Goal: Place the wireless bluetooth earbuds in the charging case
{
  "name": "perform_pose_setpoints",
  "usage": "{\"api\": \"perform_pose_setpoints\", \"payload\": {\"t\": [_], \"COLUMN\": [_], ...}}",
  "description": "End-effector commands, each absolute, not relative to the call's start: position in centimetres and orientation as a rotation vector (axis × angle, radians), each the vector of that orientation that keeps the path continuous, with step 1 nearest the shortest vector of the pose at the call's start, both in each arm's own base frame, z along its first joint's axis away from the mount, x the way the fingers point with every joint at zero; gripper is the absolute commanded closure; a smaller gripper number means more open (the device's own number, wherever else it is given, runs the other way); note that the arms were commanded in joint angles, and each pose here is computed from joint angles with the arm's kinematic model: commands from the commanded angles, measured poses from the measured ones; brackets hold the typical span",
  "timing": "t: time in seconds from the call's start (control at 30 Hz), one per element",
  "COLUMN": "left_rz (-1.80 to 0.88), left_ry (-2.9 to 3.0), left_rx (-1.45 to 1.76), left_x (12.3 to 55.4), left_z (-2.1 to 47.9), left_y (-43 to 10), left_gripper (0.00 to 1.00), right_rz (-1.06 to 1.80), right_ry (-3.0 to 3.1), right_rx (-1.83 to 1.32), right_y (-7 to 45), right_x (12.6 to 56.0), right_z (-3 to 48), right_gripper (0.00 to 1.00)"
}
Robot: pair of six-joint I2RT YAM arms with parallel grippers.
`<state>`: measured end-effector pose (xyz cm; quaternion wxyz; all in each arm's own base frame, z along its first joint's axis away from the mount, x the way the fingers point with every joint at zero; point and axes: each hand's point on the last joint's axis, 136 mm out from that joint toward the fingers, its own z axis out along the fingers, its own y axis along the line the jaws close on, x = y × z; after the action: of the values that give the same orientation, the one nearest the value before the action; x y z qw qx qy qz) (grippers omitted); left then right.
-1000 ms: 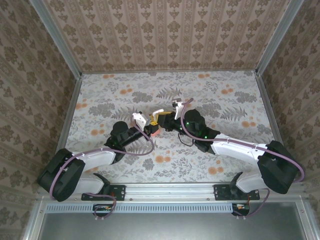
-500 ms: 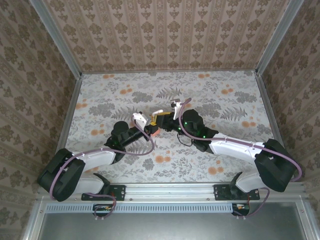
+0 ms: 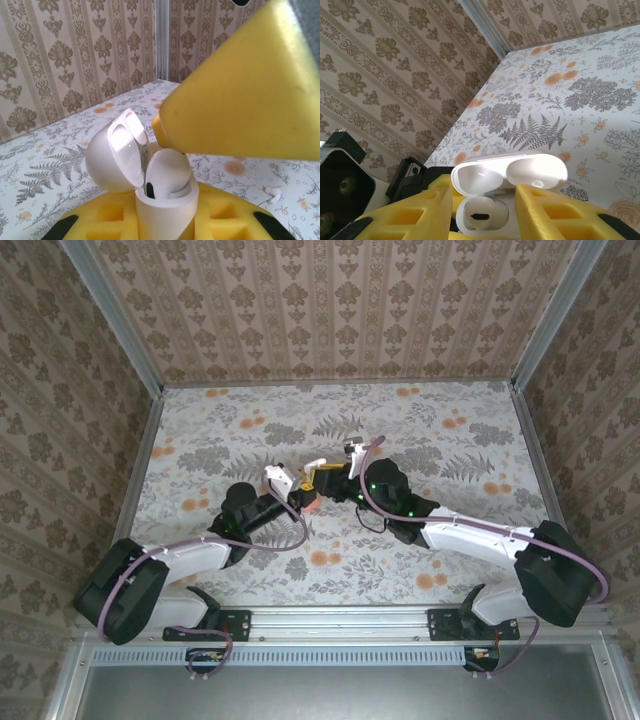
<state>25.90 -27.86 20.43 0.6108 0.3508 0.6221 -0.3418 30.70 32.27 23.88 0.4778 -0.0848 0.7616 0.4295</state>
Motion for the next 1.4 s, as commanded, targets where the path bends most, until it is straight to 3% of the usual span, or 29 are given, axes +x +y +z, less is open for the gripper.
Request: {"api": "perform_pose_setpoints", "payload": {"t": [0.0,0.83,1.1,1.37], "left_rz": [-0.819,-0.81,-0.776,-0.732], "left_ry": [1.309,1.343,1.397,1.427], "left_rx": [0.787,0.814,0.841,0.847], "left_x": [25.5,24.7,24.0,23.3], "left_z": [24.4,23.5,22.0,21.1], "left_y": [-28.2,-27.7,-26.9,-25.9], "left_gripper": [0.89,0.89,0.89,0.89], "right_rz": [1.009,0.954,0.873,0.573], "right_ry": [1.864,1.966,2.243,2.566], "right_rx": [-0.194,-0.34,-0.519,-0.756], "right_y": [31.5,29.0,25.7,20.0], "right_x": [30.6,28.6,27.1,25.7], "right_z": [24.3,27.0,24.4,20.7], "right_gripper": [0.6,0.59,0.58,0.58]}}
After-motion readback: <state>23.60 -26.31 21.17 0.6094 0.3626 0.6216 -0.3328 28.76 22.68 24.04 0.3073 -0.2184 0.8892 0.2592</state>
